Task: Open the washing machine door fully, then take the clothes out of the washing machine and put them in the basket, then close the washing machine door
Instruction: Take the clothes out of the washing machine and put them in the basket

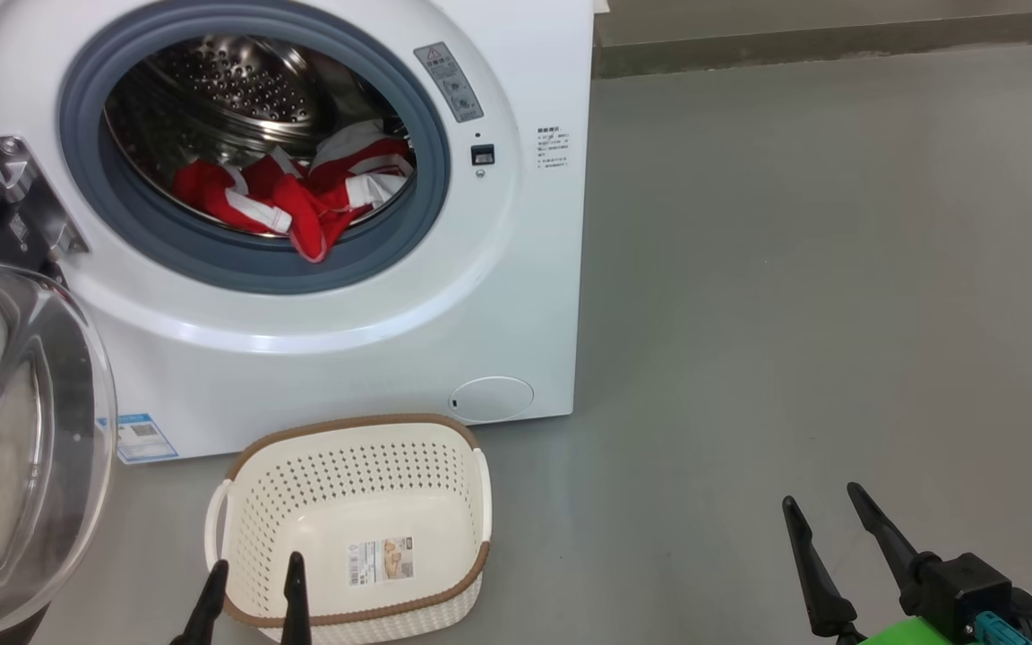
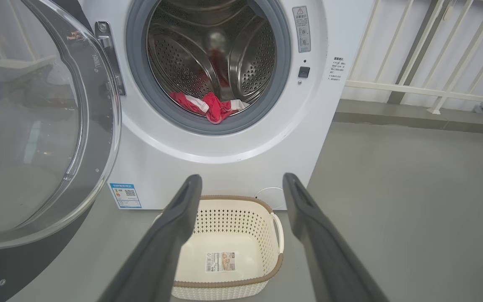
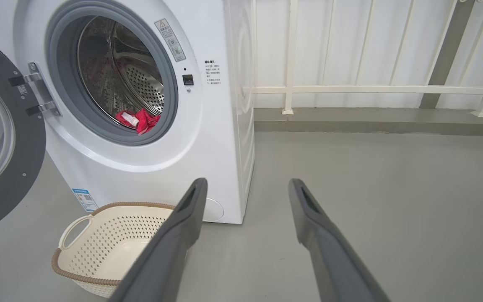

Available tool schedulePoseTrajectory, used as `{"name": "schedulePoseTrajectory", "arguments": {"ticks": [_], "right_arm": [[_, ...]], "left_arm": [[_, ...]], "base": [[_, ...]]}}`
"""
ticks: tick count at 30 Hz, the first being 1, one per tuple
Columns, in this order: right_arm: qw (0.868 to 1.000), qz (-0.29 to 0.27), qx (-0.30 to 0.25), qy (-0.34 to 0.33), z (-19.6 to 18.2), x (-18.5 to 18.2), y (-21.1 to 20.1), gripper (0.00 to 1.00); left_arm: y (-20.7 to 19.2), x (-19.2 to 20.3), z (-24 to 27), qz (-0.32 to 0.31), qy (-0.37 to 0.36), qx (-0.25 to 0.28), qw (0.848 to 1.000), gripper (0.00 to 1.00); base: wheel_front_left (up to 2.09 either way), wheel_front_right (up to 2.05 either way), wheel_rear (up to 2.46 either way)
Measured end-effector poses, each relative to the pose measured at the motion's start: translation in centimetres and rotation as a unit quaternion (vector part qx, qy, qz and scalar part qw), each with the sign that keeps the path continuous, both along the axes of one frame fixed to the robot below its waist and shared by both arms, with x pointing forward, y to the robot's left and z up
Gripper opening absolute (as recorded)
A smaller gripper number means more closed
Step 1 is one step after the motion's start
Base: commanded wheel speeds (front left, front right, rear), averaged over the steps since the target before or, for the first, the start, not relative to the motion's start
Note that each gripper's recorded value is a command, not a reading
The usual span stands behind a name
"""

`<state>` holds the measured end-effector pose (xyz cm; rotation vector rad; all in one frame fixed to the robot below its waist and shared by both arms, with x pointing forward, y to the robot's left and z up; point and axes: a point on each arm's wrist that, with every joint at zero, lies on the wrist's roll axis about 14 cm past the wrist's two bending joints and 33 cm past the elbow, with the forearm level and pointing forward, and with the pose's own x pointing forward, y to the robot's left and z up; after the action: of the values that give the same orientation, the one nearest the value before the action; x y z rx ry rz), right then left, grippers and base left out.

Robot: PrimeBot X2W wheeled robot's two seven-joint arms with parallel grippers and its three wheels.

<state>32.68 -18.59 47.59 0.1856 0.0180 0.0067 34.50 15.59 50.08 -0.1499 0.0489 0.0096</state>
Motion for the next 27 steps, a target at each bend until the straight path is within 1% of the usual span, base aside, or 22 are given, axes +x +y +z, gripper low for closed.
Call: {"name": "schedulePoseTrajectory", "arguments": {"ticks": [8,19,27], "right_arm": [[1.000,-0.001,0.000,0.000,0.00,-0.09,-0.08,1.00],[1.000,0.000,0.000,0.001,-0.07,-0.06,0.00,1.00],[1.000,0.000,0.000,0.001,-0.06,-0.06,-0.01,1.00]], "left_arm": [[0.11,0.03,0.05,0.004,-0.001,0.002,1.000,1.00],[-0.02,-0.04,0.19,0.000,-0.006,0.003,1.000,1.00],[-0.10,-0.05,0.17,-0.001,-0.005,0.001,1.000,1.00]], "base": [[0.64,-0.64,0.00],[1.65,-1.65,0.00],[0.89,-0.89,0.00]]}}
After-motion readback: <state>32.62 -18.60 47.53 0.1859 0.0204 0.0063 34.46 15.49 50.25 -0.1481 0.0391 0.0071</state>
